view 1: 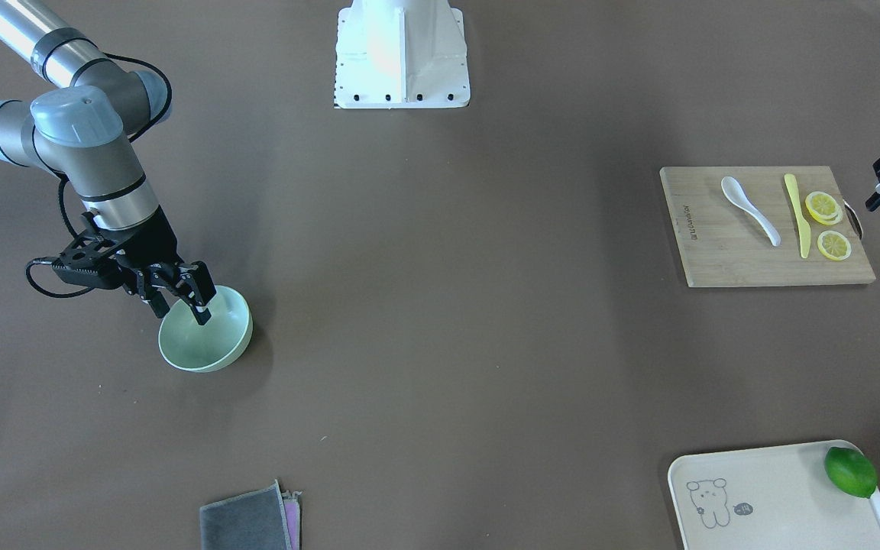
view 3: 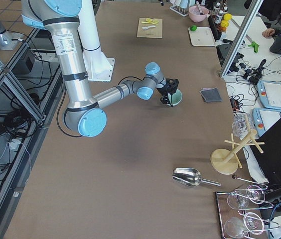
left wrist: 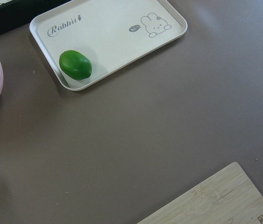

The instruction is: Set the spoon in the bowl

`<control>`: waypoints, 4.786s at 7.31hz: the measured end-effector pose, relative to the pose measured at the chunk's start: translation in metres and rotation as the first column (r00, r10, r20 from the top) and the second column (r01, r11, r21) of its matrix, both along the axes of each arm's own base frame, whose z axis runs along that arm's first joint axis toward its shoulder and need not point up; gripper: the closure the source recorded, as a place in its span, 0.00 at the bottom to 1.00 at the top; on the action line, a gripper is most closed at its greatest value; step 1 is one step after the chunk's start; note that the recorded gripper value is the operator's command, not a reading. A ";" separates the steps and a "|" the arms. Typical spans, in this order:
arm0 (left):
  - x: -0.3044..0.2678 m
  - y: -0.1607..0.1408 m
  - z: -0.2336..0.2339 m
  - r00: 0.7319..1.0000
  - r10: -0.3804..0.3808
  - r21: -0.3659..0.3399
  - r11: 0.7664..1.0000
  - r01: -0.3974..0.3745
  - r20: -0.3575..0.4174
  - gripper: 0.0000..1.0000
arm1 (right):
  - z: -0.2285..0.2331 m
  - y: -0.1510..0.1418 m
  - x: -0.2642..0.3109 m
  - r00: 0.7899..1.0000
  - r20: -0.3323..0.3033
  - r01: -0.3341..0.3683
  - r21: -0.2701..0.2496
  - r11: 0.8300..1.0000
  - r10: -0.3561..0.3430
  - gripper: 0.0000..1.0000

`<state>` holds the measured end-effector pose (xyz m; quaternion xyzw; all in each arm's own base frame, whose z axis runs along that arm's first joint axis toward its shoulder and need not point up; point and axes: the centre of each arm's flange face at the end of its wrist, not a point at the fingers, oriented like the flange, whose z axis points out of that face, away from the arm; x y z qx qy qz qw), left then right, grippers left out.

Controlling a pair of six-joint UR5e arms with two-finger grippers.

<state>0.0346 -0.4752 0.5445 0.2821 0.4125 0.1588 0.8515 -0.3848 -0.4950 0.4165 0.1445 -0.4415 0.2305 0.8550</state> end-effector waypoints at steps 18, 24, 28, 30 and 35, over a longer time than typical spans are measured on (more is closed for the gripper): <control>0.015 0.005 0.008 1.000 0.015 -0.022 1.000 -0.016 -0.019 0.02 | -0.217 0.103 -0.193 0.999 0.002 -0.043 -0.128 0.991 0.044 0.00; 0.105 0.055 0.017 0.950 -0.286 -0.565 0.808 0.169 -0.124 0.03 | -0.146 0.002 0.060 0.978 -0.098 0.183 -0.018 0.983 -0.184 0.00; 0.122 0.101 0.058 0.923 -0.384 -0.626 0.712 0.316 0.029 0.07 | -0.048 -0.023 0.221 0.917 -0.170 0.371 0.025 0.928 -0.362 0.00; 0.145 0.105 0.059 0.908 -0.415 -0.639 0.685 0.351 0.055 0.15 | -0.009 -0.022 0.272 0.887 -0.189 0.437 0.051 0.898 -0.421 0.00; 0.177 0.101 0.066 0.901 -0.427 -0.647 0.667 0.368 0.073 0.16 | 0.022 -0.015 0.308 0.875 -0.204 0.457 0.051 0.888 -0.438 0.00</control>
